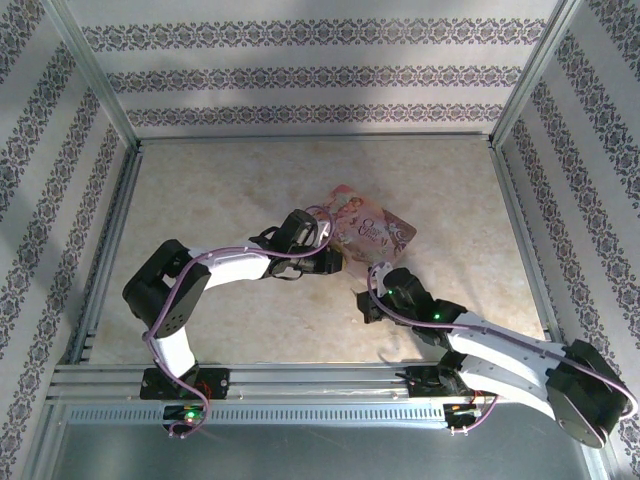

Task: Unlock the padlock with the key

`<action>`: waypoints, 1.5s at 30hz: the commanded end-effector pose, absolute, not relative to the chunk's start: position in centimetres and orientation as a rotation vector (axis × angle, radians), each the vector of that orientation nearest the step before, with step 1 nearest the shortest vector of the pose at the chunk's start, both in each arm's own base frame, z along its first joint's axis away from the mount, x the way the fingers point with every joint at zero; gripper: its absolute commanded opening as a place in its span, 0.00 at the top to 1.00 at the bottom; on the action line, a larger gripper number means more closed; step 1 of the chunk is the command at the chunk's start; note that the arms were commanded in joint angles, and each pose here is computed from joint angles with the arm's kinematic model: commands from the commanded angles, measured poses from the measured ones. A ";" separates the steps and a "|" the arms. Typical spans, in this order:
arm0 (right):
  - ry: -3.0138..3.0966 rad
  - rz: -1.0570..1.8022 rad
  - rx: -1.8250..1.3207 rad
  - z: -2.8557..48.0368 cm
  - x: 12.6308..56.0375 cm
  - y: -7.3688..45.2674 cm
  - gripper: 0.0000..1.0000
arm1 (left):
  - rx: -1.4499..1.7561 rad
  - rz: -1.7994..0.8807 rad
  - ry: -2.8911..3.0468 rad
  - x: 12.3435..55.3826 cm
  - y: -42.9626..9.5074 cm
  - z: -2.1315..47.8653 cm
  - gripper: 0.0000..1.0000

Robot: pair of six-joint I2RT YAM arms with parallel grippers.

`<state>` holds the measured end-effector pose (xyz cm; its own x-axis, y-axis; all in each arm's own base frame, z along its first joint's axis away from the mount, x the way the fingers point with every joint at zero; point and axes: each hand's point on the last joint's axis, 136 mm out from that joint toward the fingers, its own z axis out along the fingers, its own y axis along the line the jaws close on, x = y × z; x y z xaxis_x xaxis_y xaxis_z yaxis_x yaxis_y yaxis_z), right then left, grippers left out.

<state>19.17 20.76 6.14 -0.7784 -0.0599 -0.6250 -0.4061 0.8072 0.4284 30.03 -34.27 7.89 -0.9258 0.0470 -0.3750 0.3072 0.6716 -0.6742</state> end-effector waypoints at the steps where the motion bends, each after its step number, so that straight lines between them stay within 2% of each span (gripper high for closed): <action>1: 2.301 0.706 -0.346 6.4 20.5 21.0 1.00 | 0.280 -1.212 2.501 29.8 -35.6 11.3 0.88; 19: 2.158 0.566 -0.366 6.9 23.5 20.8 1.00 | 0.235 -1.241 2.481 30.0 -35.8 12.1 0.88; 45: 2.123 0.613 -0.385 6.5 24.3 22.3 1.00 | 0.227 -1.239 2.481 30.0 -35.7 12.0 0.88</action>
